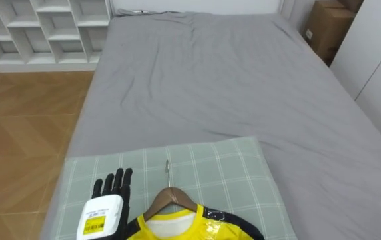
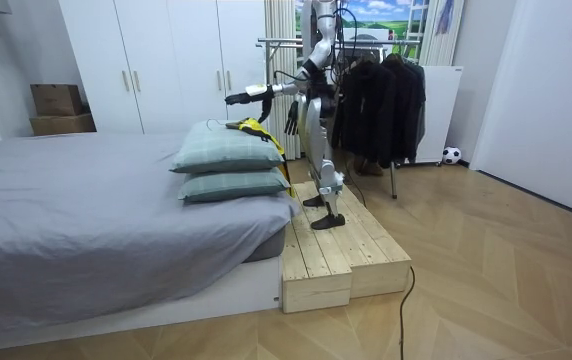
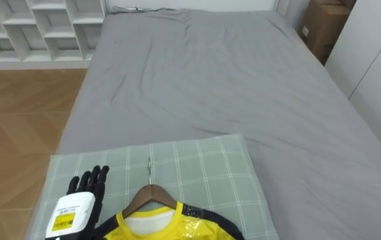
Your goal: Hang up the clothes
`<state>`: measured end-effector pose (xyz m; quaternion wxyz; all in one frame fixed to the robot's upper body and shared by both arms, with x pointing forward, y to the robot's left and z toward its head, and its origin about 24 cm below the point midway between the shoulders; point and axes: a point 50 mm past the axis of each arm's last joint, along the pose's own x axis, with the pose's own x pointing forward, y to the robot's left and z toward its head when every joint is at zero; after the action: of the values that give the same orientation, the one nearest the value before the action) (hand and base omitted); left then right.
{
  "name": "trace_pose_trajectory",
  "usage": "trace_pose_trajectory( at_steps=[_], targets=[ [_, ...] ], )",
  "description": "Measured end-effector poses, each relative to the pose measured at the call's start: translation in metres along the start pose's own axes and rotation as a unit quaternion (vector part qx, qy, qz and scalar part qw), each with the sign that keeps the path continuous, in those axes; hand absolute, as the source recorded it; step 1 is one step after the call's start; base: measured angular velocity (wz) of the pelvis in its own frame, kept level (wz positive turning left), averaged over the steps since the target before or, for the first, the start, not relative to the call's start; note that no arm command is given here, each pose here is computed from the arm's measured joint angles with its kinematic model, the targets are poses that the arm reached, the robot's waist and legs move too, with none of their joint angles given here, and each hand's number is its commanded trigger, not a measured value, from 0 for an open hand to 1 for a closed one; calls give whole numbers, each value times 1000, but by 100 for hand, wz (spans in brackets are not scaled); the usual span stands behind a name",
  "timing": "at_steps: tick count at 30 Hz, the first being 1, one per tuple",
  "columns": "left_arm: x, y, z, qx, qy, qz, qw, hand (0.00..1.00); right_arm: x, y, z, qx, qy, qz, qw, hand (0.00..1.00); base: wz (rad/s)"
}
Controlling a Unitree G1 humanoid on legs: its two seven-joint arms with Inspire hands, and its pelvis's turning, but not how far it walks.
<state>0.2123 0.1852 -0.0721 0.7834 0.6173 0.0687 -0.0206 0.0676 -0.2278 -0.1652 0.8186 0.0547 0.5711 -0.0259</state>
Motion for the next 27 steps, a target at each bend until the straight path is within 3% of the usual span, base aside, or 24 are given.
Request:
trace_pose_trajectory(
  at_steps=[19,27],
  targets=[
    [3,-10,15,-12,-8,-73,997,0,1,3,0,-4,3,-6,1000,0,0],
    [2,-13,14,-59,13,-85,995,0,2,4,2,-13,2,-7,1000,0,0]
  ],
)
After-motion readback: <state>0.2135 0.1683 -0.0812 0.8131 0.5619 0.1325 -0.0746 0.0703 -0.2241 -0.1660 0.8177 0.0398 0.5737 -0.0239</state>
